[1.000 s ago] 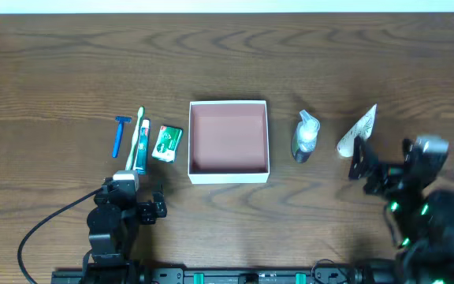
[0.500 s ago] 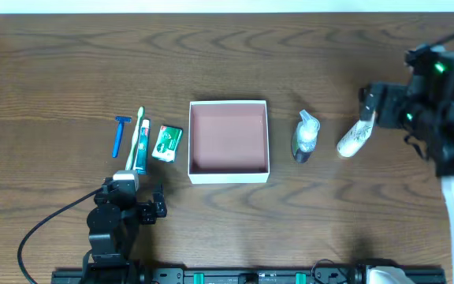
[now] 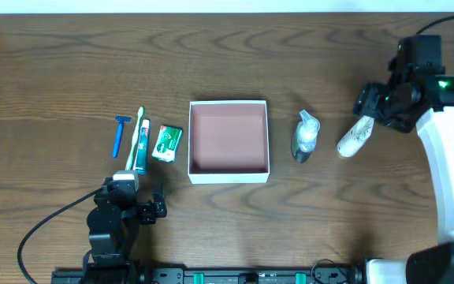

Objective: Pack container

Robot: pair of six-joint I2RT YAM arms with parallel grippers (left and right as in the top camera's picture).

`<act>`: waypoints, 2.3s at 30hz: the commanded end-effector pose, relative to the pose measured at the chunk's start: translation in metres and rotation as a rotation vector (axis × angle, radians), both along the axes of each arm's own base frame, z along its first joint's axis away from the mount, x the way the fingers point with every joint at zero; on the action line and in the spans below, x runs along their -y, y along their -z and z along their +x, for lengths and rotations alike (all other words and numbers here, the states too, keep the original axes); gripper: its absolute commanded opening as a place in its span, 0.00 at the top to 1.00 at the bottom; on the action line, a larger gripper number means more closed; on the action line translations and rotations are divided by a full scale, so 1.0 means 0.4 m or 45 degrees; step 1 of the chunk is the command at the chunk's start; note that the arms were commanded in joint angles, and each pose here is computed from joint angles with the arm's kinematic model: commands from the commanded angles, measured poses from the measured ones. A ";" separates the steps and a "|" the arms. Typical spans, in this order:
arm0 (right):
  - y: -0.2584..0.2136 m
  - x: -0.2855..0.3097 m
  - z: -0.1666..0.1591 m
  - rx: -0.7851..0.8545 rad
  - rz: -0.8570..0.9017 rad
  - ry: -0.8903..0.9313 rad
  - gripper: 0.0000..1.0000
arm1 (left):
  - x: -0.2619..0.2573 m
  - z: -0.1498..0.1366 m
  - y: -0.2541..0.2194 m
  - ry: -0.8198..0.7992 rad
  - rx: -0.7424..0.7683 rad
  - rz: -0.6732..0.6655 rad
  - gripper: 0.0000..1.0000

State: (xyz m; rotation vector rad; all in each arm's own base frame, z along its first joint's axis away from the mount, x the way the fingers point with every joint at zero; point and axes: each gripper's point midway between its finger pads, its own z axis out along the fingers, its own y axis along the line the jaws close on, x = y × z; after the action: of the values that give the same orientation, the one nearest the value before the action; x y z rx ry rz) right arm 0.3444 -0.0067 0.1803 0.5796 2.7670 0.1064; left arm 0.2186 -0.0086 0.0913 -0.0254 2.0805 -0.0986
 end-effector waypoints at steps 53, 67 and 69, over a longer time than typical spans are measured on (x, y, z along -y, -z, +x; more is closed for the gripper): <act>-0.103 -0.636 0.102 0.294 0.004 -0.663 0.99 | 0.008 -0.004 0.021 0.013 -0.022 -0.018 0.02; -0.019 -0.621 0.119 0.201 -0.092 -0.647 0.97 | 0.008 -0.004 0.021 0.013 -0.022 -0.018 0.02; -0.019 -0.621 0.120 0.203 -0.093 -0.646 0.92 | 0.008 -0.004 0.021 0.013 -0.022 -0.018 0.02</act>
State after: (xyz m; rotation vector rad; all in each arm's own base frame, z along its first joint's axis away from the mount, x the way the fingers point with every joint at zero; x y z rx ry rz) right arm 0.3854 0.2461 0.1767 -0.1923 2.7157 0.1648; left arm 0.2186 -0.0086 0.0913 -0.0254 2.0805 -0.0986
